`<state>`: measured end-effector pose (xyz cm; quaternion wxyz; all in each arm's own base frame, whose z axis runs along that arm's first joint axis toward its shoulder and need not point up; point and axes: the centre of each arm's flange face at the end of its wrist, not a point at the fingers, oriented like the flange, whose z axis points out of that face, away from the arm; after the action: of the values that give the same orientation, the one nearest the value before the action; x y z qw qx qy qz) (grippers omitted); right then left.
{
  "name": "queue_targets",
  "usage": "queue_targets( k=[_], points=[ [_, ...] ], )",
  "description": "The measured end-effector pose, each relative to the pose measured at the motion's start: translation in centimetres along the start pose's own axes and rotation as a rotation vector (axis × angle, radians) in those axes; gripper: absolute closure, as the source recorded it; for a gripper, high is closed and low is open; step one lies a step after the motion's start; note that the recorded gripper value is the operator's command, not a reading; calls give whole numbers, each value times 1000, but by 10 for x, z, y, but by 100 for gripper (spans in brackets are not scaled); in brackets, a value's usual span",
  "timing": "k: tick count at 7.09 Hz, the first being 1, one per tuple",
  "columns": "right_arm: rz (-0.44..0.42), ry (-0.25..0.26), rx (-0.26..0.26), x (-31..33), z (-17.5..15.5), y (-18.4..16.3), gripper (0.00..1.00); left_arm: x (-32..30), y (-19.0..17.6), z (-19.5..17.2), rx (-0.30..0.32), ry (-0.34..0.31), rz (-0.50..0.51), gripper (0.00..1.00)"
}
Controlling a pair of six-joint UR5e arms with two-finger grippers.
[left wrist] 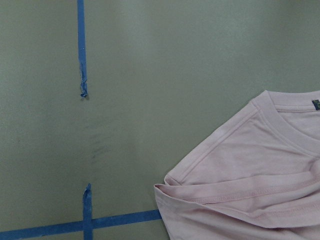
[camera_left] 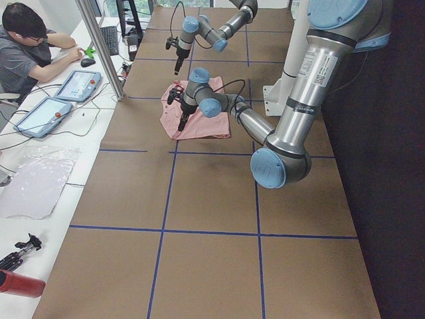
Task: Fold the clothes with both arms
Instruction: 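Open both grippers over the folded hem and raise them, then lower the left gripper to the folded shirt's side edge and grasp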
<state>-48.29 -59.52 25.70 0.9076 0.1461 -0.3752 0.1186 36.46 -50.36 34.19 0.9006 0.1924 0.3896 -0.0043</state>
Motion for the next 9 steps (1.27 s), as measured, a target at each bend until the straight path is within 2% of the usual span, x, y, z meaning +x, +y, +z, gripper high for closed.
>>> queue_targets(
  k=[1, 2, 3, 5, 8, 9],
  points=[
    [-12, -16, -3, 8, -9, 0, 0, -3, 23, -16, -17, 29, -32, 0],
    [-17, -23, -3, 11, -13, 0, 0, 1, 51, -25, -41, 53, -67, 16],
    [-19, -26, -2, 12, -15, 0, 0, 10, 83, -24, -64, 74, -116, 23],
    [-19, -27, 1, 14, -16, 0, 0, 32, 141, -2, -86, 88, -220, 25],
    [-18, -25, 4, 18, -15, 1, 0, 51, 177, 23, -119, 71, -248, 26],
    [-18, -25, 5, 21, -16, 3, 0, 55, 184, 25, -129, 73, -243, 36]
  ],
)
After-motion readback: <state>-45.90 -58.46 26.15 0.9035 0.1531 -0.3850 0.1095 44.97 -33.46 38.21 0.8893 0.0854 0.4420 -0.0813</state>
